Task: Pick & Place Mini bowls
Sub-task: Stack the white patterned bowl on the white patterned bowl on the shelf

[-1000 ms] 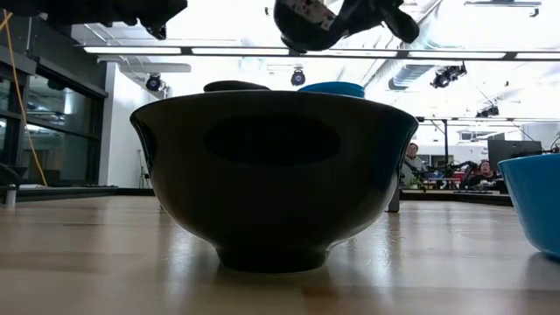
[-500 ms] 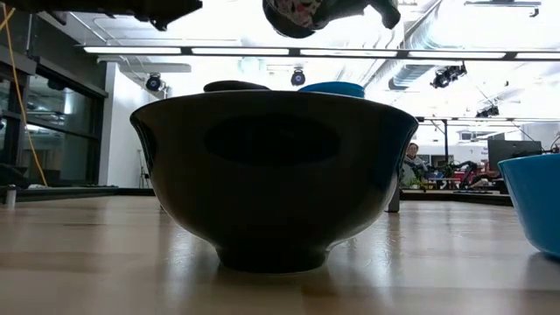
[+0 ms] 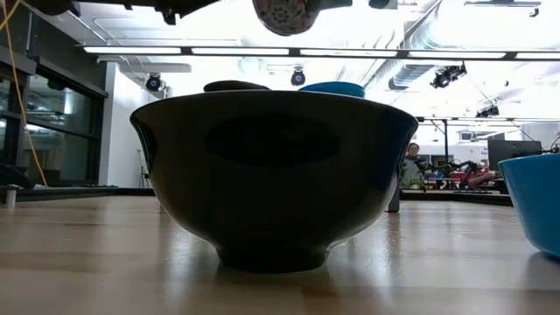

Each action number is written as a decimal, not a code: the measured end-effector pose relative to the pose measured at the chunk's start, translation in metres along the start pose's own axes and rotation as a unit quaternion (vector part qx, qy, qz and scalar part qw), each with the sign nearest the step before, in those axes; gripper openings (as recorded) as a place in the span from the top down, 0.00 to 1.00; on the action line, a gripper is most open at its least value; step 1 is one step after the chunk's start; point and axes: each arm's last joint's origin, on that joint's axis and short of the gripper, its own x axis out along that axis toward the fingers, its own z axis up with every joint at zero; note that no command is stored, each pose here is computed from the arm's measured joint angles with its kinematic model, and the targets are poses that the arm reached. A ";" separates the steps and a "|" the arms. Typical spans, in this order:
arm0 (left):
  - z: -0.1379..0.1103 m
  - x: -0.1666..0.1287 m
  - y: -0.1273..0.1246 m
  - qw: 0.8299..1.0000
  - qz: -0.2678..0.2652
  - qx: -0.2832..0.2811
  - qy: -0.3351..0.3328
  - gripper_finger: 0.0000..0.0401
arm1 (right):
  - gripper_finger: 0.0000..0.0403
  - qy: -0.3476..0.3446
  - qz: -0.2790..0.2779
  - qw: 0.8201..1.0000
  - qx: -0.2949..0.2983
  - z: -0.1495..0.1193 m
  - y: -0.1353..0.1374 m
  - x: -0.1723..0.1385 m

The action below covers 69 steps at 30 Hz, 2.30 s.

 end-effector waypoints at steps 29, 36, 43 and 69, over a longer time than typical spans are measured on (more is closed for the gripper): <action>0.008 0.074 -0.017 0.992 0.103 0.027 0.063 0.58 | 0.99 -0.004 -0.015 0.999 -0.040 -0.001 0.002 0.004; 0.006 0.074 -0.015 0.986 0.143 0.027 0.076 0.58 | 0.99 -0.007 0.038 0.998 -0.046 -0.002 0.006 0.002; 0.006 0.074 -0.014 0.983 0.165 0.029 0.082 0.58 | 0.99 -0.007 0.067 0.997 -0.041 -0.003 0.008 0.002; -0.001 0.075 -0.012 0.971 0.217 -0.033 0.094 0.96 | 0.80 -0.004 0.114 0.992 -0.050 -0.006 0.012 -0.002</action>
